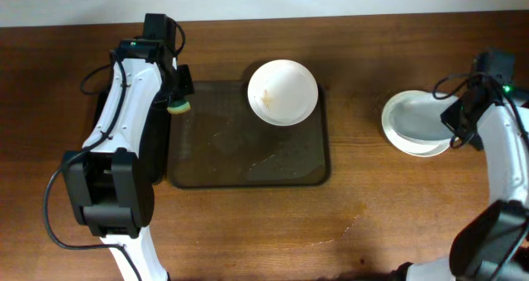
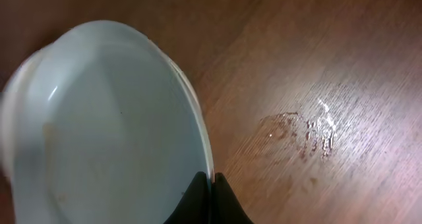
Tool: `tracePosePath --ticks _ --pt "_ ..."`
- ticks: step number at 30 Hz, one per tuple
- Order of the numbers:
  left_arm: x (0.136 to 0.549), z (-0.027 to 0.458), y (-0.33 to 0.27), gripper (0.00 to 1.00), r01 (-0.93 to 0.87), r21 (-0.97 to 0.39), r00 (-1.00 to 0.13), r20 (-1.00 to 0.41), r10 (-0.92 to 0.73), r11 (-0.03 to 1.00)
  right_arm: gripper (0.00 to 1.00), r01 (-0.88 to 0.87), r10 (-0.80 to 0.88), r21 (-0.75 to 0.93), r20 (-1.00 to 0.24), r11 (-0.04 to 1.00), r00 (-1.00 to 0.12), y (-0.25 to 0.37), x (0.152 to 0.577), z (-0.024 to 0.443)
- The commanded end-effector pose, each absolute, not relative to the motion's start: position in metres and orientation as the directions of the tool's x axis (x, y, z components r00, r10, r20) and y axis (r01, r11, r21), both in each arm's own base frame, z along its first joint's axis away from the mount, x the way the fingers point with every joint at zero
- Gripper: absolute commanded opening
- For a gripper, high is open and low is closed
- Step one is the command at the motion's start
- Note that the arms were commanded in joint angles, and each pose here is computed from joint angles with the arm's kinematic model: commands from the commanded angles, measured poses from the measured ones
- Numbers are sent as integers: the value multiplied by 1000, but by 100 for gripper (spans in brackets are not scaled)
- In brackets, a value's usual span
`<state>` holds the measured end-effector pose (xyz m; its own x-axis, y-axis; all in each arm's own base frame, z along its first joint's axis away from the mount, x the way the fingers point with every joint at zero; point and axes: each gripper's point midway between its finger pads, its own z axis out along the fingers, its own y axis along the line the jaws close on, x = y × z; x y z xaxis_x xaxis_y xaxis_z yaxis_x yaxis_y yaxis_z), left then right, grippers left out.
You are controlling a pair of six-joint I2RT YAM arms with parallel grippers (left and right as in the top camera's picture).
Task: Clean dirty plates on tray and stack at the side
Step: 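Lift the pale blue plate with the right gripper and stack it on the white plate, then grip the pinkish plate rim with the right gripper and pull it center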
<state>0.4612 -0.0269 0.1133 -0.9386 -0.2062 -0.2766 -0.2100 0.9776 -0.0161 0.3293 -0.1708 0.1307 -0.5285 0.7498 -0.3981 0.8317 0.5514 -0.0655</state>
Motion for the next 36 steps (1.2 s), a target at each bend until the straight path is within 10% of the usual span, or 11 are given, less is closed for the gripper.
tracePosePath --ticks 1,5,9,21,36 --pt "467 119 -22 1 -207 -7 -932 -302 -200 978 4 809 747 -78 -340 583 -571 -168 334 100" --pt "467 120 -23 1 -207 -8 -931 -304 -200 978 46 659 650 49 -232 751 -723 -126 361 74" --pt "468 120 -23 1 -206 -12 -930 -307 -200 978 52 459 506 228 -239 859 -828 -55 398 94" --pt "468 120 -23 0 -206 -12 -930 -307 -200 978 44 359 469 338 -342 870 -814 146 470 33" --pt "469 120 -24 1 -205 -13 -930 -311 -199 979 10 209 171 381 131 901 -976 250 338 -1"
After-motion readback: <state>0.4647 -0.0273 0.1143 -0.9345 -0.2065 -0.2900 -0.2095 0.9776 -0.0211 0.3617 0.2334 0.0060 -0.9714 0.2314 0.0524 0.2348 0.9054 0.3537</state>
